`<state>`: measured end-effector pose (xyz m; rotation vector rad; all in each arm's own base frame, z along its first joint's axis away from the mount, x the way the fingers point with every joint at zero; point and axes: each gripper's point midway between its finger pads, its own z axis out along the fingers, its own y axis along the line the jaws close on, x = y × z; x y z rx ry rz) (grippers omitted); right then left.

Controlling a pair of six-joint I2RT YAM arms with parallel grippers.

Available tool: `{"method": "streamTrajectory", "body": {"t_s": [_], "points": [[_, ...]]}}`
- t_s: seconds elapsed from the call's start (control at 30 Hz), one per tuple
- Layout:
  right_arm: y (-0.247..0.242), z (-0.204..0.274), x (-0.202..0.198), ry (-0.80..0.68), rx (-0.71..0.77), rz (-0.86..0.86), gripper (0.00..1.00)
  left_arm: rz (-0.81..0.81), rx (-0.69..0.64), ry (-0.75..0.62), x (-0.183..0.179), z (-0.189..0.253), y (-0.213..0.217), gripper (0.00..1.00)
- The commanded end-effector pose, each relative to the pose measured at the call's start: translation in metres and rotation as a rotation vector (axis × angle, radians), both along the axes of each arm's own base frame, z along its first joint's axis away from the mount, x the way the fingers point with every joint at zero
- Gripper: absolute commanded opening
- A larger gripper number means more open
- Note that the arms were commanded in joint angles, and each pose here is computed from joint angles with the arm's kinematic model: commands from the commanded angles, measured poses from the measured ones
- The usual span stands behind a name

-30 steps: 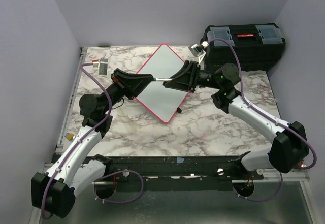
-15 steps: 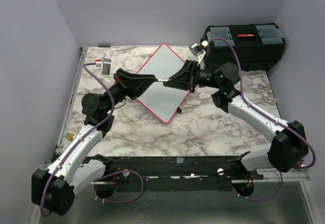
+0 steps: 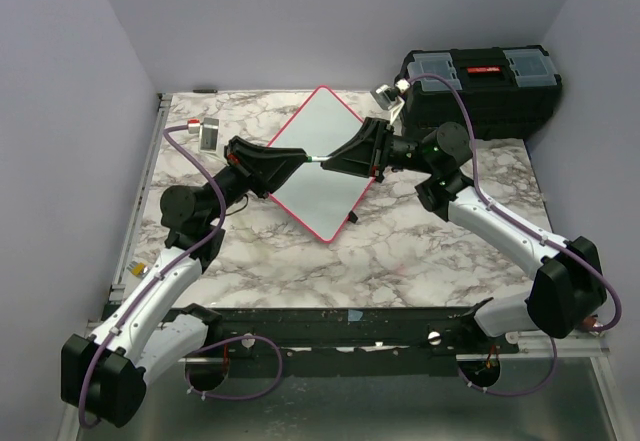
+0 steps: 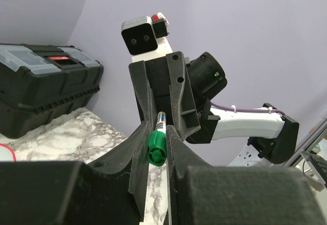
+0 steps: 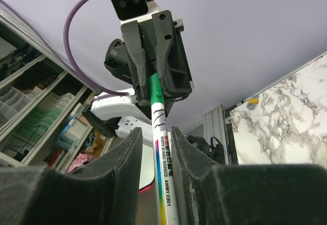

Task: Write a sentence on the whiteboard
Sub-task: Open the pen cap from the whiteboard marker.

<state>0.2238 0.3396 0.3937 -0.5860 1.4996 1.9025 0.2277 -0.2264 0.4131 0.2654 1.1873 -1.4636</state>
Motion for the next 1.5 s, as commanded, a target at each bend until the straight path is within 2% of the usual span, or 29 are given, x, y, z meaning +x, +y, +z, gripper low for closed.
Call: {"method": "streamTrajectory", "body": {"t_s": [0.0, 1.47], "points": [[-0.0013, 0.0168, -0.0010, -0.045, 0.032, 0.001, 0.31, 0.011, 0.027, -0.004, 0.0001, -0.0080, -0.0009, 0.00], [0.0059, 0.0085, 0.0012, -0.030, 0.002, 0.003, 0.25, 0.017, 0.050, 0.008, 0.0026, -0.0128, -0.0023, 0.00]]}}
